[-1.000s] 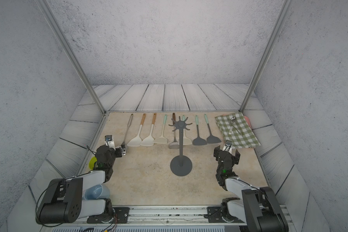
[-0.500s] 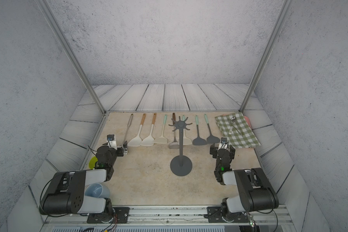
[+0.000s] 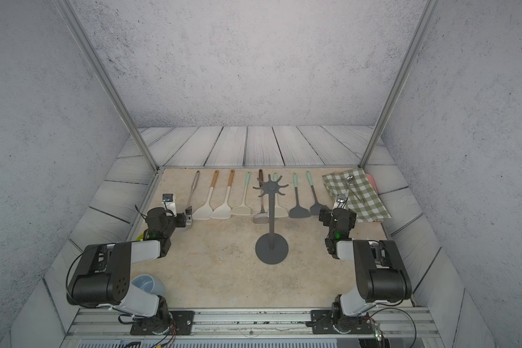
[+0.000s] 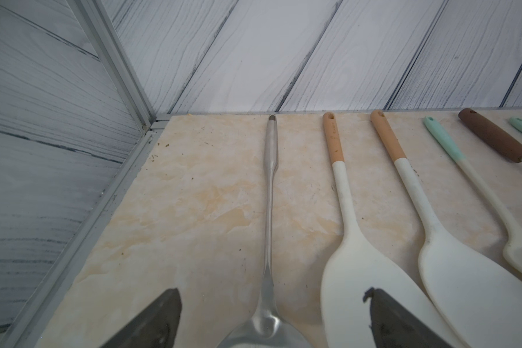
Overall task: Take the spatula off the kitchen utensil rack
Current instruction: Reset both arms
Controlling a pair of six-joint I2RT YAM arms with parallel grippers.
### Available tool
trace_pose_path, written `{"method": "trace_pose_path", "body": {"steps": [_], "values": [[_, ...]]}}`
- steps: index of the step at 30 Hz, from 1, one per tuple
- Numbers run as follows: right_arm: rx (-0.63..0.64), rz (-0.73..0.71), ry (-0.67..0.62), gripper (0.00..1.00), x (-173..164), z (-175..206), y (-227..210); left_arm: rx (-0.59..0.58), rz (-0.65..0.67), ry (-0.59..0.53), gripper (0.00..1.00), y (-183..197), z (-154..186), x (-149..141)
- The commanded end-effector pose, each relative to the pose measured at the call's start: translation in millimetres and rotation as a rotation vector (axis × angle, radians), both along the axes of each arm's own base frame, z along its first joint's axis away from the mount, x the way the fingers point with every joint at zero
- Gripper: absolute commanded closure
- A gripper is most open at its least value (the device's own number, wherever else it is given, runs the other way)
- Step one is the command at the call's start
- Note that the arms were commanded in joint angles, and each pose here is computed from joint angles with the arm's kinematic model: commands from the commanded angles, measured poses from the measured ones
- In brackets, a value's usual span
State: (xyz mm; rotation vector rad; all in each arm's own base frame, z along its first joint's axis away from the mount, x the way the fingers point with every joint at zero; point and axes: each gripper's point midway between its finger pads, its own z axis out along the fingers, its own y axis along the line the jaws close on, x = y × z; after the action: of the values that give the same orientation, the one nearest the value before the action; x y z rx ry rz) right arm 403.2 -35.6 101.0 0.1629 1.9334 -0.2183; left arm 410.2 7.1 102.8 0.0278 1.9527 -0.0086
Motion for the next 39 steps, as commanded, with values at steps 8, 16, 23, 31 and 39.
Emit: {"method": "trace_pose_path", "body": {"steps": [8,16,23,31,39], "values": [[0.033,0.049,0.049,0.01,-4.6,-12.0,11.0,-0.008,0.003,0.024,0.01,2.6,-5.4,-1.8],[0.031,0.049,0.048,0.01,-4.5,-11.4,11.2,-0.007,0.020,0.025,0.01,5.0,-6.2,-0.9],[0.031,0.048,0.050,0.01,-4.8,-12.0,11.0,-0.007,0.028,0.024,0.01,6.3,-6.4,-1.4],[0.031,0.049,0.051,0.01,-4.5,-12.2,11.3,-0.006,0.026,0.020,0.01,5.9,-5.9,-2.3],[0.031,0.050,0.051,0.01,-4.0,-12.0,11.6,-0.005,0.027,0.020,0.01,5.6,-5.6,-2.1]]}}
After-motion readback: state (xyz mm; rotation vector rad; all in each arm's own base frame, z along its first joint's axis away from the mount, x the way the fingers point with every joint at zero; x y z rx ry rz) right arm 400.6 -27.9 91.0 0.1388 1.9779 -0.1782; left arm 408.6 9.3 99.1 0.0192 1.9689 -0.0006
